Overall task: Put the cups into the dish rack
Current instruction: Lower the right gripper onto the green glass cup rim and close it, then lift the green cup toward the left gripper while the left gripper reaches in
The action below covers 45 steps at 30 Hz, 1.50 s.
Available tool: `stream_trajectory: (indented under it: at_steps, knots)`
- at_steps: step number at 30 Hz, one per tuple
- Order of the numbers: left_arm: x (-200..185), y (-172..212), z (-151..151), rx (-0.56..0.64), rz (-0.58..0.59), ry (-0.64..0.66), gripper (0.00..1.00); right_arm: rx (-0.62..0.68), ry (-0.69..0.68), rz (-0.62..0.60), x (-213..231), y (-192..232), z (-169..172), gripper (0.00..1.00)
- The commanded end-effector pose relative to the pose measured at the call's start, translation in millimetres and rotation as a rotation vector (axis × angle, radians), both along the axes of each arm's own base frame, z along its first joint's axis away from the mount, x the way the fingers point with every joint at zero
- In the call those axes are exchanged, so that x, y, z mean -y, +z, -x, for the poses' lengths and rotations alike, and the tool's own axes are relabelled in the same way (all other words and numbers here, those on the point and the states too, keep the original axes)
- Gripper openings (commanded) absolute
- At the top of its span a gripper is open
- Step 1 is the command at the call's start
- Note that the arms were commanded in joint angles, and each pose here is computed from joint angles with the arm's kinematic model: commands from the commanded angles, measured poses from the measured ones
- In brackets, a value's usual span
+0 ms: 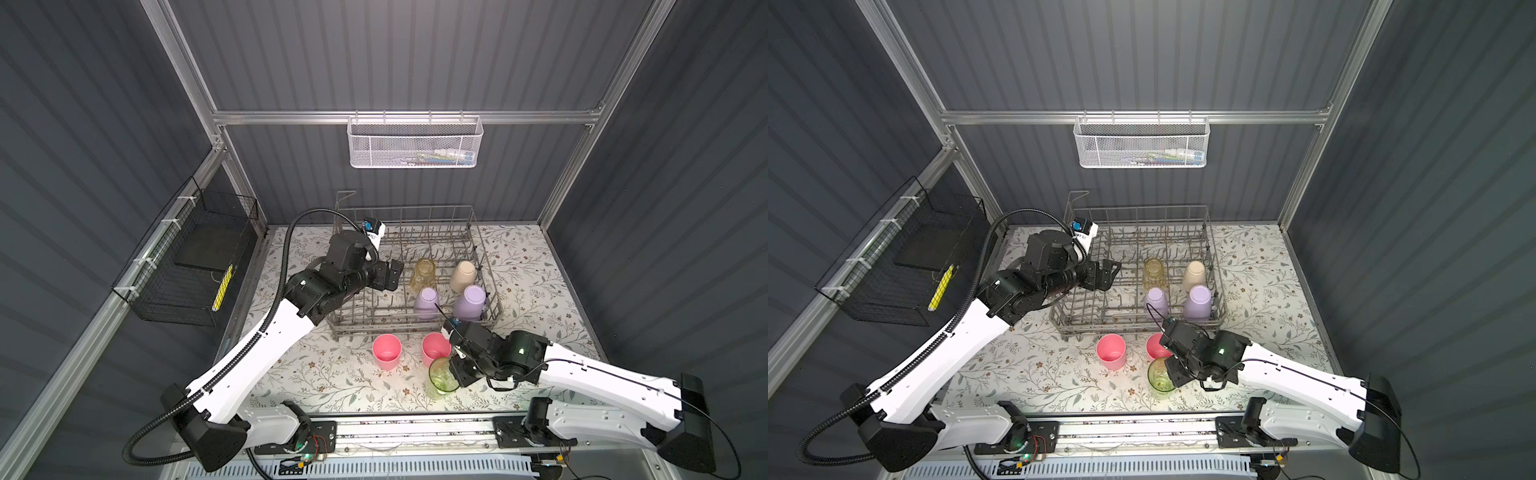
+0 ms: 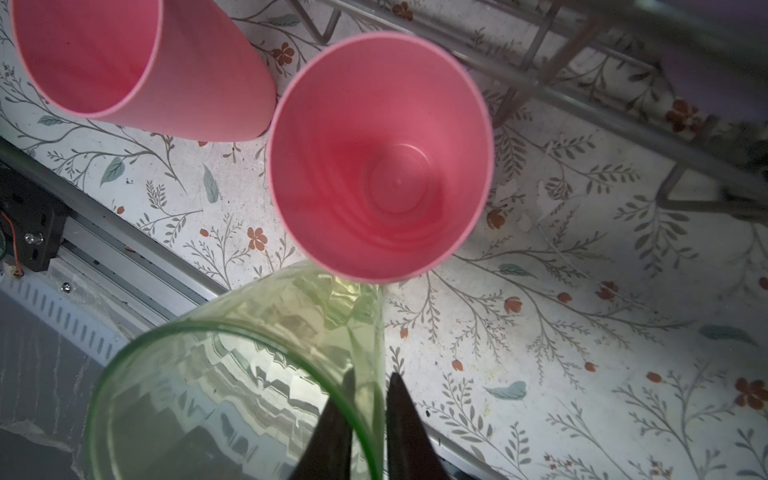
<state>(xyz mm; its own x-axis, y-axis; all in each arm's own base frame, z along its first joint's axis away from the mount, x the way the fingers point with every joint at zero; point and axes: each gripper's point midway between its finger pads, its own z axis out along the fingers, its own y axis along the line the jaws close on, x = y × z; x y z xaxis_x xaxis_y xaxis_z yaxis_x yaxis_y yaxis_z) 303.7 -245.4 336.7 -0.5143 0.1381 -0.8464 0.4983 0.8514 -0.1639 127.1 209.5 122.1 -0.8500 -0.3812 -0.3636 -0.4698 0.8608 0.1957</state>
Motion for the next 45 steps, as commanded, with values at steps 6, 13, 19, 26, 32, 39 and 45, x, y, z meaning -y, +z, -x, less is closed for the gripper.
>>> stream_trajectory:
  at_steps: [6, 13, 19, 26, 32, 39, 45]
  knots:
    - [-2, 1, -2, -0.004, 0.018, 0.010, 0.95, 0.001, 0.001, 0.021, 10, 7, 5, 0.06]
    - [-4, 3, -1, 0.001, 0.021, 0.011, 0.96, 0.056, 0.028, -0.048, 18, 41, 9, 0.00]
    - [-4, 6, 0, 0.006, 0.028, 0.005, 0.96, 0.159, 0.093, -0.210, 18, 95, 15, 0.00]
    - [3, 3, 6, -0.003, 0.060, -0.043, 0.96, 0.349, 0.115, -0.421, 17, 173, 8, 0.00]
    - [17, 25, 22, 0.030, 0.186, -0.176, 0.97, 0.440, 0.099, -0.708, 9, 237, -9, 0.00]
    - [27, 59, 49, 0.075, 0.376, -0.390, 0.98, 0.348, 0.125, -1.023, -8, 274, -46, 0.00]
    - [16, 77, 57, 0.096, 0.542, -0.505, 0.98, 0.251, 0.148, -1.124, -24, 271, -75, 0.00]
